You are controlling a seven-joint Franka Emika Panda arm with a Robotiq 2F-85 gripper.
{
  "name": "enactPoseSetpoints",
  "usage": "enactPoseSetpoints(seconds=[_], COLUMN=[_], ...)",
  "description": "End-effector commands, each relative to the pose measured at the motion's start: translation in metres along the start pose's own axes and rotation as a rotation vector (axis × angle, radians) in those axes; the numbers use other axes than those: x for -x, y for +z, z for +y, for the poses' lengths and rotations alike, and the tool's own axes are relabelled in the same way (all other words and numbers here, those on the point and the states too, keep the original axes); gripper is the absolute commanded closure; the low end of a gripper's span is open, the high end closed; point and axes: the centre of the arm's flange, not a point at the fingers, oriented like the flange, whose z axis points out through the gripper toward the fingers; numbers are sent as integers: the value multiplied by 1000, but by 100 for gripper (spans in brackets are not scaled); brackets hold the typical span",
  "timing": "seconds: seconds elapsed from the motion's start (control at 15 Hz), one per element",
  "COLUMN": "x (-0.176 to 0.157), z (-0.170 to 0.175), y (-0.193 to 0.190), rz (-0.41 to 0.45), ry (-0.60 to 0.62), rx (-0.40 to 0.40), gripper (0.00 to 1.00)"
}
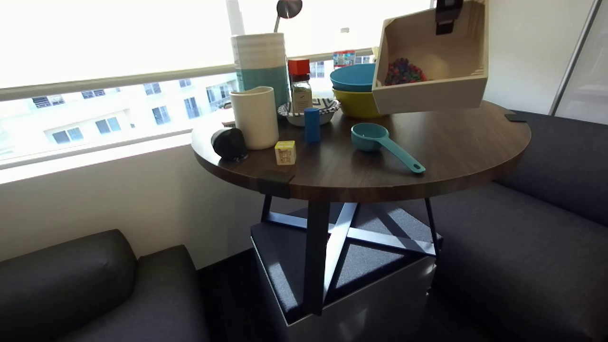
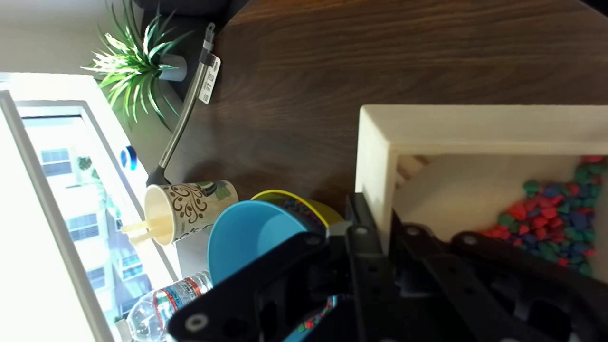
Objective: Pour some content from the wooden box into the blue scoop on the table
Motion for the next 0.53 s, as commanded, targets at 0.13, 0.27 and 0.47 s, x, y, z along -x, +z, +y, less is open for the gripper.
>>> enactPoseSetpoints(seconds=[0.13,0.27,0.47], x=[-15,-18,-26], z=[-13,-17,-21], y=[-12,-13,-12], rz=[7,-1,2], ry=[-101,-131,-152], rx=[112,154,192], gripper=[99,99,99])
